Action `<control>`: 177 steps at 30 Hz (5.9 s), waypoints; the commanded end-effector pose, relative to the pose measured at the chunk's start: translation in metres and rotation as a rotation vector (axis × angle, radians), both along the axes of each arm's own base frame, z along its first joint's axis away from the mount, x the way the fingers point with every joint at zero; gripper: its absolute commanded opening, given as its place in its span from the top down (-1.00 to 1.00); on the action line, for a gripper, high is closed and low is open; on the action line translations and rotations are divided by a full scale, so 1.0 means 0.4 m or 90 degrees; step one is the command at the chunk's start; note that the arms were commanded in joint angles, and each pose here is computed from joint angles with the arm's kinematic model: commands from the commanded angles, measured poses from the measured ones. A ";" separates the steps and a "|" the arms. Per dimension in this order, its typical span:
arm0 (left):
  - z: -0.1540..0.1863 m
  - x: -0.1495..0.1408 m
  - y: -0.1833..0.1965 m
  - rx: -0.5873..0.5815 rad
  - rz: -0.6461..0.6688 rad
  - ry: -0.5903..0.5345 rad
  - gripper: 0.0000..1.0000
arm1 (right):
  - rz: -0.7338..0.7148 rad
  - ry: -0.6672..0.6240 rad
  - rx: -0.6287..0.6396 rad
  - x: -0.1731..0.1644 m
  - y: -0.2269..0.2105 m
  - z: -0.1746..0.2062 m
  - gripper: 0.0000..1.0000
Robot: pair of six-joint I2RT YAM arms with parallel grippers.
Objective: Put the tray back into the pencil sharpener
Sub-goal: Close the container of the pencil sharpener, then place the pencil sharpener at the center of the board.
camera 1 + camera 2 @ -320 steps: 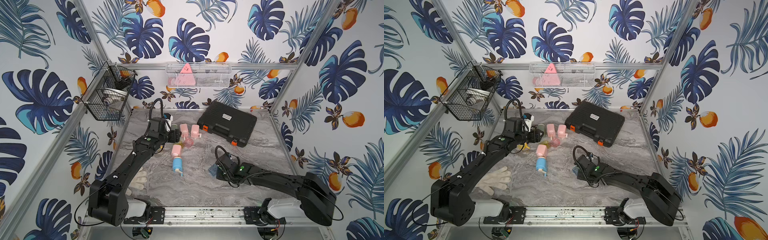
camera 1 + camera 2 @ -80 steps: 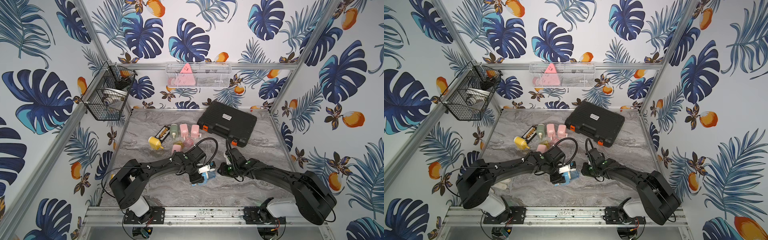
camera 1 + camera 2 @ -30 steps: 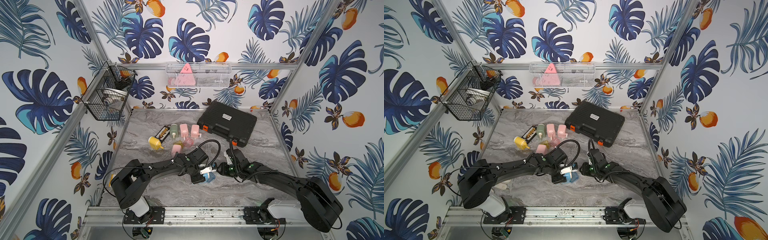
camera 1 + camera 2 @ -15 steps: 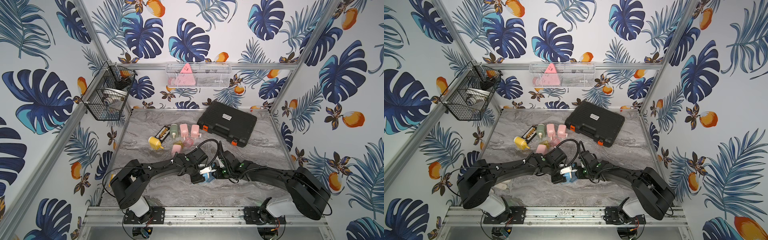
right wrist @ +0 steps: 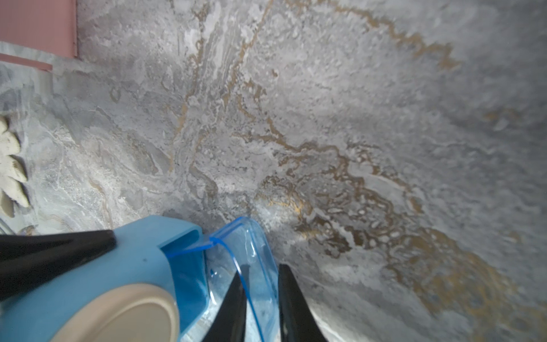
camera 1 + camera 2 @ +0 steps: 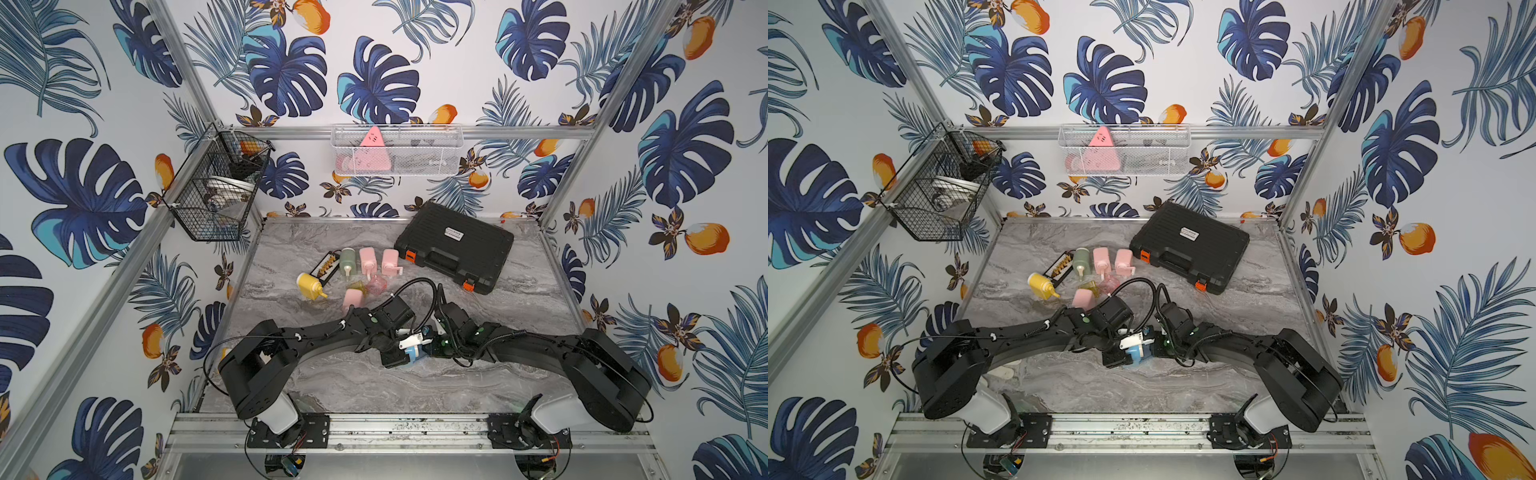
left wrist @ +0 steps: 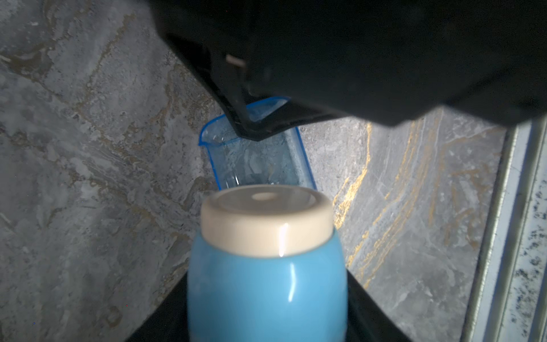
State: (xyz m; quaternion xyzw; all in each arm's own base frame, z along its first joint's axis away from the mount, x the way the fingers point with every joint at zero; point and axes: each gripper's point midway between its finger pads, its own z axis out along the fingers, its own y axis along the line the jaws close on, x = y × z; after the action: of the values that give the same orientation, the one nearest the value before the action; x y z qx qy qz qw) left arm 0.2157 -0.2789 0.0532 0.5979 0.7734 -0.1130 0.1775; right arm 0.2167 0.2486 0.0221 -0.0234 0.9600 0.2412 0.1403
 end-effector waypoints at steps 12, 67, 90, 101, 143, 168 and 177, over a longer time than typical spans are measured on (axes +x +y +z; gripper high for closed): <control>-0.016 0.009 0.018 0.019 -0.012 -0.032 0.20 | -0.029 0.003 0.078 -0.006 0.006 0.035 0.31; 0.004 0.020 -0.004 -0.015 -0.027 -0.054 0.23 | 0.018 0.108 0.254 -0.004 0.092 0.013 0.54; 0.062 0.057 -0.011 -0.051 0.027 -0.106 0.44 | -0.251 -0.025 0.072 0.050 -0.162 0.030 0.45; 0.268 0.159 -0.021 -0.147 0.208 -0.195 0.63 | -0.368 -0.162 0.026 0.046 -0.315 0.144 0.40; 0.176 0.588 -0.126 -0.074 0.701 -0.114 1.00 | -0.355 -0.193 0.002 0.044 -0.335 0.201 0.31; 0.043 0.725 -0.096 -0.062 0.775 -0.105 0.90 | -0.350 -0.190 0.016 0.046 -0.323 0.213 0.32; 0.046 0.733 -0.109 -0.083 0.768 -0.099 -0.10 | -0.344 -0.188 0.016 0.046 -0.320 0.214 0.32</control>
State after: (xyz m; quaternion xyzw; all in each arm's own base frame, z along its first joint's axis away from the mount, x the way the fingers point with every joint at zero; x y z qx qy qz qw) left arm 0.5032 -0.3196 0.0649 0.0560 0.9559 0.0151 0.2878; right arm 0.2350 0.1195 0.1055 0.2035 0.8967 0.1996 0.3387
